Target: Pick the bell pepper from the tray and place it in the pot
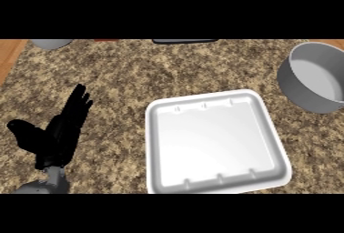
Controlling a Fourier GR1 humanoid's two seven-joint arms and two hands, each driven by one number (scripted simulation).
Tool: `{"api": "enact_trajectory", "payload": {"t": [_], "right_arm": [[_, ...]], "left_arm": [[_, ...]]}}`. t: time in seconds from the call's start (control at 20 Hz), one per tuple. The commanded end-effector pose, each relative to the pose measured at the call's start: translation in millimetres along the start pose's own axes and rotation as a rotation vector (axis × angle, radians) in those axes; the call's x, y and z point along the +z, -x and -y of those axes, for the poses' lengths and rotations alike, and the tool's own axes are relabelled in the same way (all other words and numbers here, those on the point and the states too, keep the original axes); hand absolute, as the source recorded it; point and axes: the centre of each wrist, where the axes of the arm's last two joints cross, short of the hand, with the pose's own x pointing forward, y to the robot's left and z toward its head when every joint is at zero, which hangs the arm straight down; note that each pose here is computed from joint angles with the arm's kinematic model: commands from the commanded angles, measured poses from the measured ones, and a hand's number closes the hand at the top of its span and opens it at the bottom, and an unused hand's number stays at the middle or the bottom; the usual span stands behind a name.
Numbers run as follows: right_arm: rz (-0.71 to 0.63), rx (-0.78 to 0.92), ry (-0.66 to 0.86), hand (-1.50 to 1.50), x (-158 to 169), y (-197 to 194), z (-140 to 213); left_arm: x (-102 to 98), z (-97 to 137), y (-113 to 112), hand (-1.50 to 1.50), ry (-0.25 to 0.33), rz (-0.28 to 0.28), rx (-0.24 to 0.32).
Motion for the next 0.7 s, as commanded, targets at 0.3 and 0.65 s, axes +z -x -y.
{"api": "enact_trajectory", "payload": {"t": [0.3, 0.65], "right_arm": [[0.050, -0.139, 0.076, 1.50, -3.9, -16.4, 69.5], [-0.039, -0.131, 0.032, 1.50, -53.7, -39.0, 46.0]], "left_arm": [[-7.1, 19.9, -6.7, 0.00, 0.053, -0.002, 0.008], [-16.2, 11.2, -10.7, 0.00, 0.075, 0.028, -0.009]]}}
